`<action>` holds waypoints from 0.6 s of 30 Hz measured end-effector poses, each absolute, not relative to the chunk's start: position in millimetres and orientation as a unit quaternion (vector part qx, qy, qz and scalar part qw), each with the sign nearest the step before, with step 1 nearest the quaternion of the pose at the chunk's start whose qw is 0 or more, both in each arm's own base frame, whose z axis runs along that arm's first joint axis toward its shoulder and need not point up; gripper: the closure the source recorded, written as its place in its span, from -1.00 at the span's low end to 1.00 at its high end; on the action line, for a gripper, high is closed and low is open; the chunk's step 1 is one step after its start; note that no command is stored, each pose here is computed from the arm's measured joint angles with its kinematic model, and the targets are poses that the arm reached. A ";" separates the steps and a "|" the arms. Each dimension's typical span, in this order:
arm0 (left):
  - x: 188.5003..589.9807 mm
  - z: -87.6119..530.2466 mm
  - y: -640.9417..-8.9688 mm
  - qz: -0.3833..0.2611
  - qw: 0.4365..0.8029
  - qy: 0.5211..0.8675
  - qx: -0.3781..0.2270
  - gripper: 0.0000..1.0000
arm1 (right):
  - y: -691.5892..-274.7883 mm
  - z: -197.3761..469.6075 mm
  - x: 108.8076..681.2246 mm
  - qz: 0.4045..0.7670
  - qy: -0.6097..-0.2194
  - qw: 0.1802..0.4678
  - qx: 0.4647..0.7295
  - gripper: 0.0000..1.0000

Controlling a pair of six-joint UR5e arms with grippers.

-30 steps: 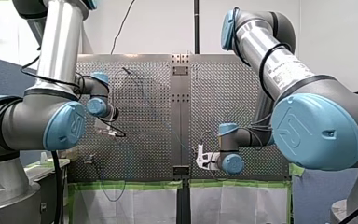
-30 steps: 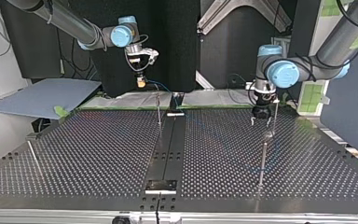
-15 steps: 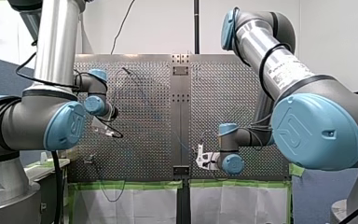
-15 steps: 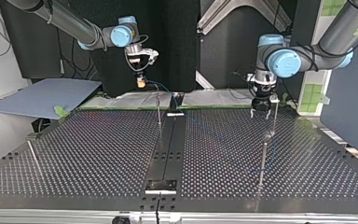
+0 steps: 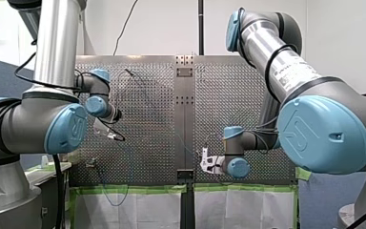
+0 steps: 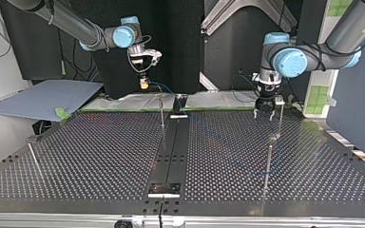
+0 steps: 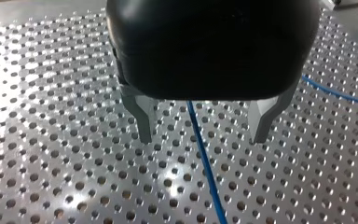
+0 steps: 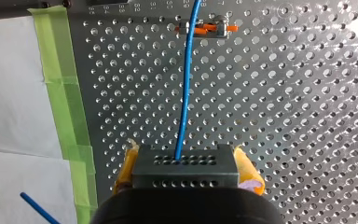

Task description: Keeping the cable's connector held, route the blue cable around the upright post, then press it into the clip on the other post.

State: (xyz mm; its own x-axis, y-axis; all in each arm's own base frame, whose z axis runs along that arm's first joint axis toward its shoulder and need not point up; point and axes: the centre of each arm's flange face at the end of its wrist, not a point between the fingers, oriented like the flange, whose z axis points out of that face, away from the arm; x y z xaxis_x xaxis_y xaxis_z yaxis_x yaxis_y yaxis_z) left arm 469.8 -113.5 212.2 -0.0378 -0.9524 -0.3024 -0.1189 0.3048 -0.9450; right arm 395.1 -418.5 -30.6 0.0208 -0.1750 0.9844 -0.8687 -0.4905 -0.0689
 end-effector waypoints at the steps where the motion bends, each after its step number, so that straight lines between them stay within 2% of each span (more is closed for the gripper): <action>1: 468.1 213.4 -113.4 -0.390 0.535 0.606 -0.442 -0.98 | -418.4 -30.8 395.0 0.572 -0.403 0.303 0.647 1.00; 10: 439.5 221.8 -119.1 -0.397 0.532 0.613 -0.428 -0.98 | -418.5 -31.1 395.1 0.572 -0.403 0.303 0.647 1.00; 18: 411.6 231.4 -126.2 -0.386 0.535 0.634 -0.404 -0.98 | -418.5 -31.4 395.2 0.573 -0.404 0.302 0.646 1.00</action>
